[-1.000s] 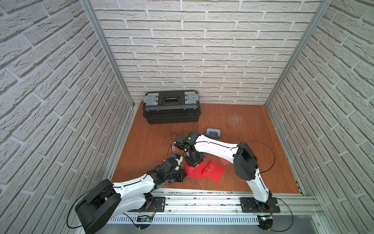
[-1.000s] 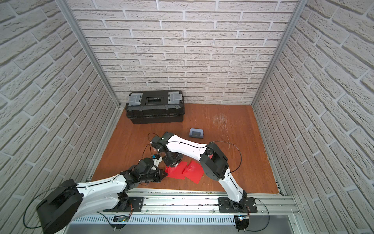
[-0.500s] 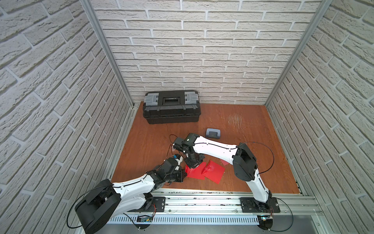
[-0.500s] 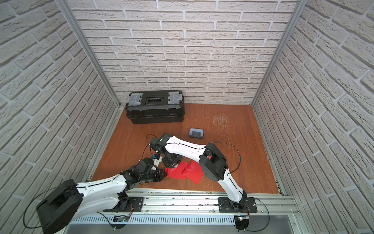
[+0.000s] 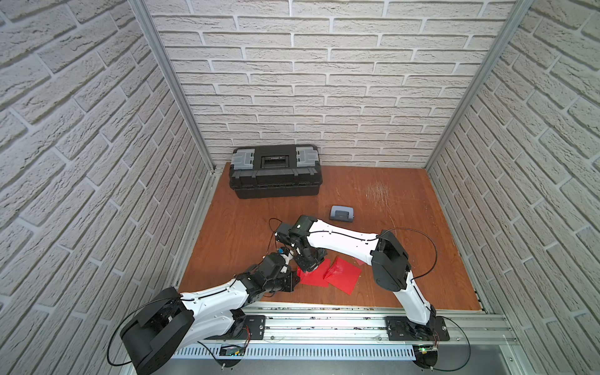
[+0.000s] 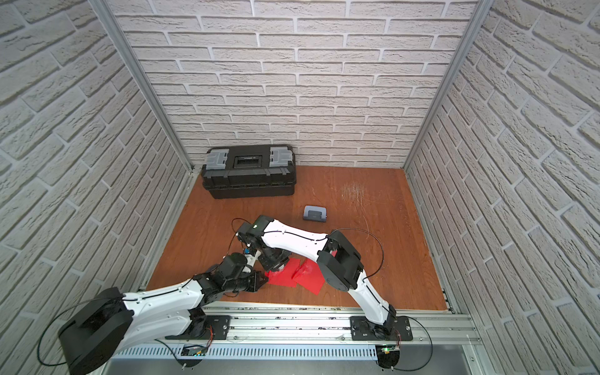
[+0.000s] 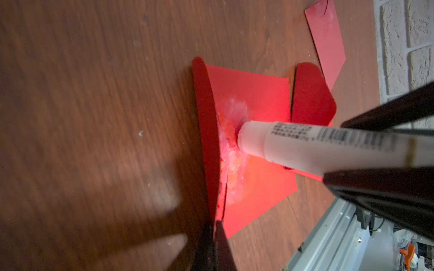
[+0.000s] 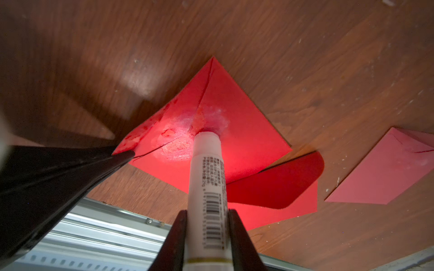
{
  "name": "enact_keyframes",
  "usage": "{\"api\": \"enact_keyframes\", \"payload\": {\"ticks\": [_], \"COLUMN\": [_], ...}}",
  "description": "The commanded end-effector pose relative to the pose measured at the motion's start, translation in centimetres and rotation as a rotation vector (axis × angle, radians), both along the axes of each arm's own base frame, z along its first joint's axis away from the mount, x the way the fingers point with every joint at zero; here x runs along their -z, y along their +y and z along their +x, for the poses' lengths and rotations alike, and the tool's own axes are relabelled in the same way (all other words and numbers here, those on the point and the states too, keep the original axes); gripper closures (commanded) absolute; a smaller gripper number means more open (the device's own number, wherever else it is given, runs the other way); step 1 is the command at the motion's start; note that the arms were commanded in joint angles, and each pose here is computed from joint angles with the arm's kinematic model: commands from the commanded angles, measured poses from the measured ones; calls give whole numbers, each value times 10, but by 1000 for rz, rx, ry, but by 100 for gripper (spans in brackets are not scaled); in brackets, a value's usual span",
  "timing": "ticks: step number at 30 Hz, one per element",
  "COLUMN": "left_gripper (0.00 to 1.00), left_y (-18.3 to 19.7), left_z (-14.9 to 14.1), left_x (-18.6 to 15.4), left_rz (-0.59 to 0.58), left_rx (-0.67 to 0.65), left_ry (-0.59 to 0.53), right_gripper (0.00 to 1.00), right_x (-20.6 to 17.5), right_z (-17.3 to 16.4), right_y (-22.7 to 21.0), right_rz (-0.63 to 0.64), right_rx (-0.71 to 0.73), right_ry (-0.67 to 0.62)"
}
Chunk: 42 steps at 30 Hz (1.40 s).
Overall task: Seal the envelope with a glue stick
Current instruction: Apply the envelope at the center of the board.
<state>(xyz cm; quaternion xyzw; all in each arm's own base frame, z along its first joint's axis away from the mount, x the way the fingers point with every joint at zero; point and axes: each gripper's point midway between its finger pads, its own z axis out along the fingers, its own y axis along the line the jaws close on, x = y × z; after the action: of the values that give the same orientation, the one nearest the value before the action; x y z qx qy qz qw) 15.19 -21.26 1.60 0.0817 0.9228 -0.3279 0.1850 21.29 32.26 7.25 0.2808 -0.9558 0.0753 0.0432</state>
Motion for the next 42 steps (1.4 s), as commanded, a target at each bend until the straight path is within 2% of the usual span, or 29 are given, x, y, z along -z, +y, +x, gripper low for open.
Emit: {"api": "enact_keyframes", "payload": {"ticks": [1,3,5,7,11,14,21,24,29,33,36,38,40,42], "left_gripper": [97,97,97,97,97,97,97,97,95,93,86,77,69,65], "left_y": [23,23,23,23,23,23,24,25,33,40,52,59,62,61], "left_z": [-17,-17,-17,-17,-17,-17,-17,-15,-15,-15,-15,-16,-13,-9], "left_x": [28,28,28,28,28,28,28,25,16,4,-7,-15,-24,-33], "left_rz": [110,110,109,109,109,111,115,133,228,289,367,417,445,453], "left_rx": [-5,-7,-7,-5,-7,-7,-11,-20,-34,-42,-55,-57,-57,-52], "left_ry": [83,83,82,82,82,84,83,82,80,78,85,87,73,56], "right_gripper": [97,97,97,97,97,97,97,97,97,97,97,97,97,97], "right_x": [3,1,-1,2,-4,-10,-9,-28,-71,-94,-104,-107,-109,-111], "right_z": [-28,-38,-39,-30,-5,1,-13,0,16,21,22,24,27,30], "right_y": [32,53,57,42,-8,-12,28,29,25,11,-5,-17,-29,-39], "right_rz": [191,312,329,245,-37,-61,128,185,423,523,543,547,547,549], "right_rx": [11,27,31,21,-13,-16,-10,18,123,171,189,205,222,238], "right_ry": [144,211,216,158,2,-43,17,-44,-89,-104,-119,-131,-141,-150]}}
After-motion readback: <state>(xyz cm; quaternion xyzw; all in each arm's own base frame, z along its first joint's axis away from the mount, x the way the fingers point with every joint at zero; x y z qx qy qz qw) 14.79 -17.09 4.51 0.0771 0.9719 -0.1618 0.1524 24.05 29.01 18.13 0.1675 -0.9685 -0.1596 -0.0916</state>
